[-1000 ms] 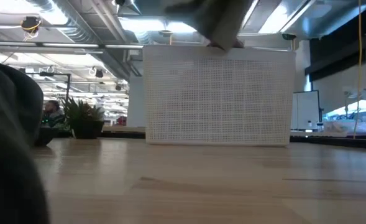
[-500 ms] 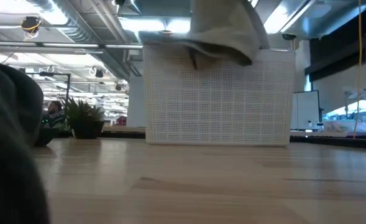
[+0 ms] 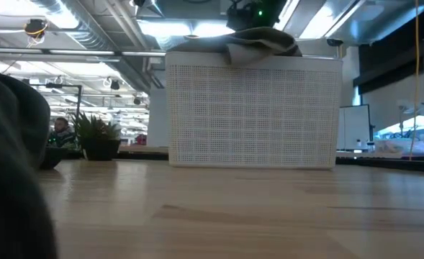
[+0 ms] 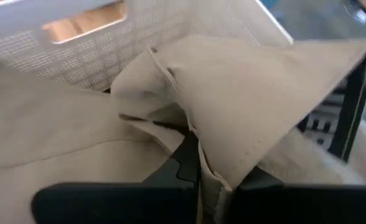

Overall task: Sort clothes
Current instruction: Put the brown shorts into the white laundry bin, then put the black sweater into the white laundry bin

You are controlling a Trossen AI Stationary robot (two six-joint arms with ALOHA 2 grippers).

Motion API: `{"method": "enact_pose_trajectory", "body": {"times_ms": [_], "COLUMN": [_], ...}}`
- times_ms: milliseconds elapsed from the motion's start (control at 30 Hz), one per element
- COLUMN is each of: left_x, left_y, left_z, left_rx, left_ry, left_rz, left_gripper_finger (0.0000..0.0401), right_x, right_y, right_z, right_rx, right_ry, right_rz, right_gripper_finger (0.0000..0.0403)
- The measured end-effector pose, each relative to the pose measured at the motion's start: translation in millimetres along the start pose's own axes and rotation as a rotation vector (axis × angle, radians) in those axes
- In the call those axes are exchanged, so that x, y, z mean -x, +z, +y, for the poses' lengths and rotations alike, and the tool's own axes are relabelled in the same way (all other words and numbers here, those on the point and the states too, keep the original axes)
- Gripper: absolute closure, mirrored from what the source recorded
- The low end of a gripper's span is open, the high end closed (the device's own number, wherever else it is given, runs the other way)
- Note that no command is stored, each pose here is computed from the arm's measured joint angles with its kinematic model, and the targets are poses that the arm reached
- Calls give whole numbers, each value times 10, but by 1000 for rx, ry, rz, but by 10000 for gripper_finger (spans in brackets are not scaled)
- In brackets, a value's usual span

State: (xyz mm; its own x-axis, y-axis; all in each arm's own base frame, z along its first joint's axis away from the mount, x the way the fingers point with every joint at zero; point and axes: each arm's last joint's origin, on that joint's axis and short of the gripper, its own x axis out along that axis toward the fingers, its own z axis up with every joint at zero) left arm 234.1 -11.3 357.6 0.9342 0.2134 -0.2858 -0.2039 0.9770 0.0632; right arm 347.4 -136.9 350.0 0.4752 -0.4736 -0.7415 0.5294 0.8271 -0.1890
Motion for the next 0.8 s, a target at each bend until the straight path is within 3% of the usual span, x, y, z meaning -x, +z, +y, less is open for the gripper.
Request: {"method": "enact_pose_trajectory", "body": {"times_ms": [233, 467, 600, 800], "left_x": [0, 1, 1, 3], "left_y": [-11, -27, -37, -51], "left_z": [0, 0, -1, -6], "left_rx": [-6, -3, 17, 8], "left_ry": [0, 0, 0, -2], "left_rz": [11, 27, 37, 50], "left_gripper_finger": [252, 252, 252, 252], "right_x": [-19, 535, 868, 1075], "right_y": [-15, 320, 472, 468], "right_z": [-3, 21, 91, 431], "right_rx": [33, 106, 93, 158], "right_ry": [-22, -41, -20, 128], "right_rz": [-1, -174, -299, -359], "right_gripper_finger": [286, 203, 181, 176]}}
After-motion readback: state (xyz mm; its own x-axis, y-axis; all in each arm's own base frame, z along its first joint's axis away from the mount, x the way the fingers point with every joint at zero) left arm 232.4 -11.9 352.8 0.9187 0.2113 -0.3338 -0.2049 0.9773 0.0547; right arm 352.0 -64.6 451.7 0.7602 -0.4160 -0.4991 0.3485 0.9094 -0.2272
